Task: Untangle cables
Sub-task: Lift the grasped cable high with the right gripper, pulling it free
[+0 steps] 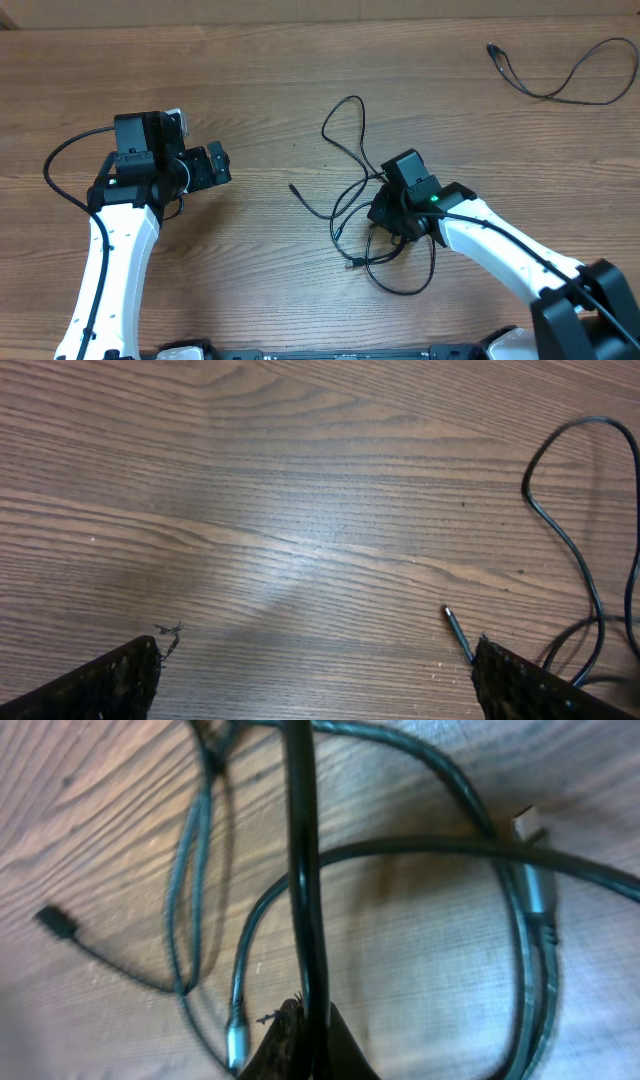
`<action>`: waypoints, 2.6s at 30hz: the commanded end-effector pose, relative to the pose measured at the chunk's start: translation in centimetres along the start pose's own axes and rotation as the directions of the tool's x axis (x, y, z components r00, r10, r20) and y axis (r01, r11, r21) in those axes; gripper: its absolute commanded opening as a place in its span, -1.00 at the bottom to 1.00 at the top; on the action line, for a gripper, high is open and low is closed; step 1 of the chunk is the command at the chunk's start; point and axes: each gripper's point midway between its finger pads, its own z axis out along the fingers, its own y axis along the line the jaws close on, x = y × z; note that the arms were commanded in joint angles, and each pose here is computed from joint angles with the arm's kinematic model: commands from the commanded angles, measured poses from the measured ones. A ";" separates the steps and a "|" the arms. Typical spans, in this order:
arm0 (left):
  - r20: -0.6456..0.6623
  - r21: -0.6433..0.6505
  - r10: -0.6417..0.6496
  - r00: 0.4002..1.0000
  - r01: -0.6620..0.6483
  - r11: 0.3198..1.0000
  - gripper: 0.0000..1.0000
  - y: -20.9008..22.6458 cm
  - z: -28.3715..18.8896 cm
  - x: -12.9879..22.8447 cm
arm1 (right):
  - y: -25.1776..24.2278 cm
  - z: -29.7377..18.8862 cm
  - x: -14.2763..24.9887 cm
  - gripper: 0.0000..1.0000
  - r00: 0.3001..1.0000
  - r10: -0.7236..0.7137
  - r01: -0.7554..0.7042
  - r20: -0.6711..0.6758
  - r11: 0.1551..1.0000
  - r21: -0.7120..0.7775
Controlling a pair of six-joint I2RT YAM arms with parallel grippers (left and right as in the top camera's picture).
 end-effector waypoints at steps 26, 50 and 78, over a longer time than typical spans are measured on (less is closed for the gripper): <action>0.016 -0.005 0.023 1.000 -0.023 1.000 0.99 0.0 -0.3 -0.3 | 13.7 -23.6 -2.8 -0.92 0.883 -0.220 0.411 0.414 0.787 -0.459; 0.016 -0.005 0.023 1.000 -0.023 1.000 0.99 0.0 -0.3 -0.3 | 21.1 -39.7 -5.1 -0.92 0.696 0.008 0.622 0.718 0.494 -0.608; 0.016 -0.005 0.023 1.000 -0.023 1.000 0.98 0.0 -0.3 -0.3 | 20.9 -35.0 -6.2 -0.92 0.800 0.009 0.477 0.600 0.597 -0.645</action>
